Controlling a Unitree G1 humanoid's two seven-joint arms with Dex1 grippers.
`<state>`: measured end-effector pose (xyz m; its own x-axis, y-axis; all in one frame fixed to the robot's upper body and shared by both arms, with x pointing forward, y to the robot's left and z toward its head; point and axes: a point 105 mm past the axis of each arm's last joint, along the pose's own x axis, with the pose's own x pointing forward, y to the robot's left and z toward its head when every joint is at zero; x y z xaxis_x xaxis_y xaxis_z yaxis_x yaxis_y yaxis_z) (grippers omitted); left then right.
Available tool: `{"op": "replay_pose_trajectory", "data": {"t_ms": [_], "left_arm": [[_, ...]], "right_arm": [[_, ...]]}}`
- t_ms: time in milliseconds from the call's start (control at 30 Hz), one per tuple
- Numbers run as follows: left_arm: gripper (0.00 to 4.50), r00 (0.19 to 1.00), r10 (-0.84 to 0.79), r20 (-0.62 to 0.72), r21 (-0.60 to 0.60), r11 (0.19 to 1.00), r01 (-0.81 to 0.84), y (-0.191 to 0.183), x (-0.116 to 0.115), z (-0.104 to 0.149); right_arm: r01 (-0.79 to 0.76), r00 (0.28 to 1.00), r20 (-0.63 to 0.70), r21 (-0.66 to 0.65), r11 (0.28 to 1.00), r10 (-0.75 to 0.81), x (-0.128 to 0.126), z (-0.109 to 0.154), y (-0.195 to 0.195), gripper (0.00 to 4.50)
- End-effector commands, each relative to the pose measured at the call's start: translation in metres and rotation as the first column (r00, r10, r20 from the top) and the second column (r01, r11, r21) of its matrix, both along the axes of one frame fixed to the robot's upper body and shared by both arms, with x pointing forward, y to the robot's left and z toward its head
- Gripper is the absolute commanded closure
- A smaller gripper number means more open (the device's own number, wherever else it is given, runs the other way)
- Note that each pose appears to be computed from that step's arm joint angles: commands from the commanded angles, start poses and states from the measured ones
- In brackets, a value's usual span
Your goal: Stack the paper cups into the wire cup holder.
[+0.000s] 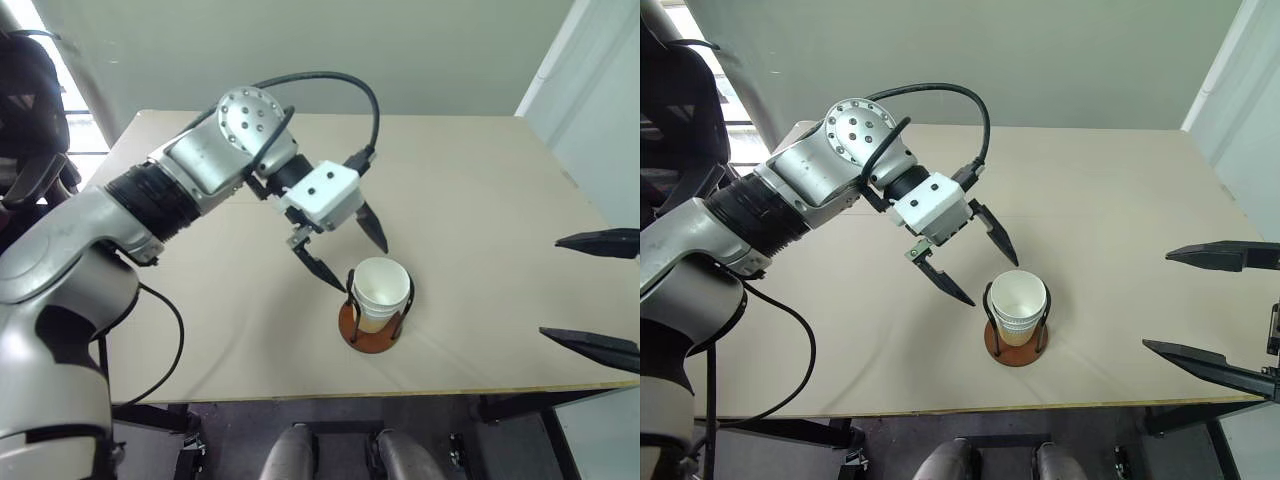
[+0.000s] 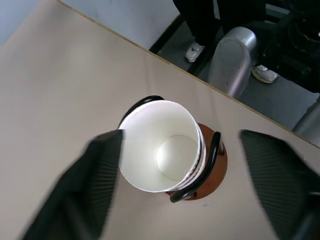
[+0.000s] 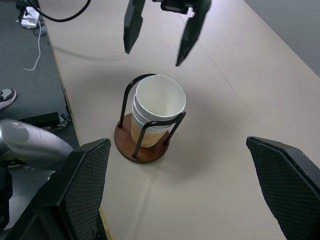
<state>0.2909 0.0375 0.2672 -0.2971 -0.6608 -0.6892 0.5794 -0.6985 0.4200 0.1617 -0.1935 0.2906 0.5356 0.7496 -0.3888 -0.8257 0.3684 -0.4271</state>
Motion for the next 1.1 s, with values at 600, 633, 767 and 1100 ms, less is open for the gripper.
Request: {"op": "replay_pose_trajectory", "data": {"t_ms": [600,633,767,1100], "left_arm": [[0.03,0.380,0.871,-0.312,-0.235,0.316,-0.919,0.220,0.014,-0.006],[0.03,0.359,0.872,-0.333,-0.231,0.293,-0.928,0.222,0.010,-0.010],[0.03,0.290,0.874,-0.389,-0.210,0.223,-0.952,0.229,-0.006,-0.020],[0.03,0.243,0.887,-0.393,-0.162,0.193,-0.968,0.237,-0.042,-0.012]], "right_arm": [[0.071,0.993,-0.098,0.083,0.994,-0.062,0.071,-0.017,-0.081,0.00],[0.066,0.993,-0.101,0.077,0.995,-0.058,0.075,-0.018,-0.082,0.00],[0.050,0.993,-0.107,0.061,0.997,-0.044,0.086,-0.018,-0.086,0.00],[0.000,0.995,-0.098,0.020,1.000,0.002,0.102,-0.004,-0.093,0.00]]}}
